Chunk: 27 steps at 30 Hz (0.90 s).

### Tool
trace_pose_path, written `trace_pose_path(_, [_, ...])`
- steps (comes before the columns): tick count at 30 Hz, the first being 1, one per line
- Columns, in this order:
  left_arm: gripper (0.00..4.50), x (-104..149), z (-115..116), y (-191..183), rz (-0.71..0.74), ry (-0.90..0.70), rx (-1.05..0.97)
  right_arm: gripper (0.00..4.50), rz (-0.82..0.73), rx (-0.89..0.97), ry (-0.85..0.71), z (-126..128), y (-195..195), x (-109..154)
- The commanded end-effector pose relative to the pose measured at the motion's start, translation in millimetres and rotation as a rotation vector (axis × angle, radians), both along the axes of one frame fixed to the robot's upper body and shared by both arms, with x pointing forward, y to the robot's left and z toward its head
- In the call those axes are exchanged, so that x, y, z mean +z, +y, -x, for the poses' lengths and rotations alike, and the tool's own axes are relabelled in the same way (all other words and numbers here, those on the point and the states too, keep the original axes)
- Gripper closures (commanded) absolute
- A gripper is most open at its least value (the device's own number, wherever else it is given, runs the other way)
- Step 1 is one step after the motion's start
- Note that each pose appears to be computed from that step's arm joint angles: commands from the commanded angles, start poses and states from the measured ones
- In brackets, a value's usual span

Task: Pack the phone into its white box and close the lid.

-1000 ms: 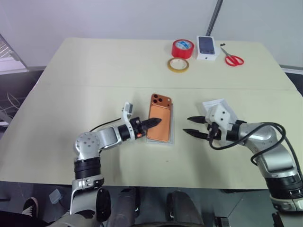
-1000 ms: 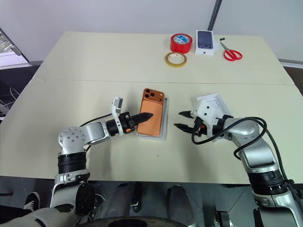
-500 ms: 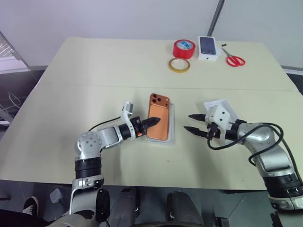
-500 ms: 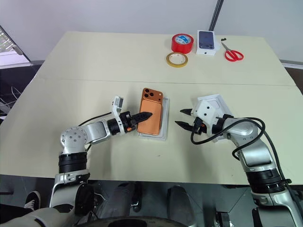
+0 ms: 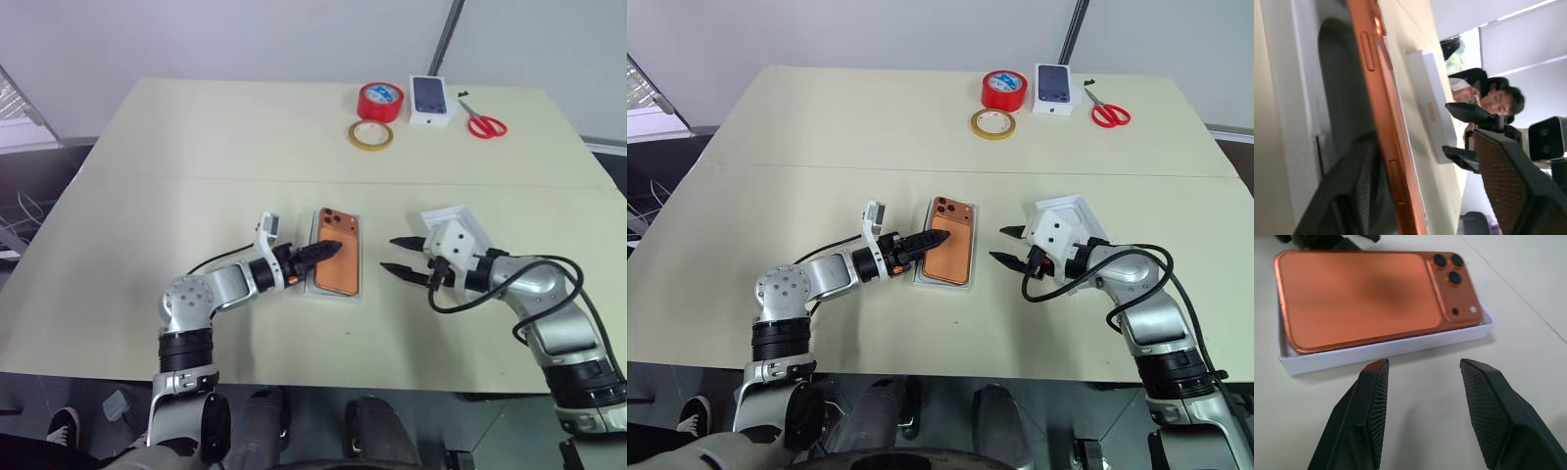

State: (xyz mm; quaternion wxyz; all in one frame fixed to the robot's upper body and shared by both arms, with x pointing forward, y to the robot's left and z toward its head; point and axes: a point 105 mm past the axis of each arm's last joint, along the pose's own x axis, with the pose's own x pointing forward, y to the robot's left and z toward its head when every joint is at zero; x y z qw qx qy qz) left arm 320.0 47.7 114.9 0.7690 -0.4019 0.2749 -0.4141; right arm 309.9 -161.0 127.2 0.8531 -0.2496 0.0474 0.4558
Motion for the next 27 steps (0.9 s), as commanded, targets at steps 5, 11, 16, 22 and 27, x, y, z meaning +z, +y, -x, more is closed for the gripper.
trace_pose_path(5, [1.7, 15.6, 2.9, 3.9, -0.061, -0.06, -0.032, 2.07, -0.013, 0.009, -0.05, -5.1, 5.6, 10.1])
trace_pose_path(11, [1.7, 21.0, 9.7, 11.4, -0.134, -0.092, -0.084, 2.07, -0.015, 0.012, -0.055, -7.2, 8.0, 11.4])
trace_pose_path(16, [1.7, 28.6, 8.8, 17.5, -0.147, -0.132, -0.081, 2.07, -0.012, 0.018, -0.055, -7.9, 10.5, 10.4])
trace_pose_path(22, [1.7, 29.0, 5.6, 20.4, -0.173, -0.159, -0.064, 2.07, -0.01, 0.023, -0.054, -9.4, 13.3, 9.6])
trace_pose_path(27, [1.7, 34.0, 6.7, 22.3, -0.194, -0.187, -0.065, 2.07, -0.014, 0.028, -0.055, -10.0, 16.1, 9.6])
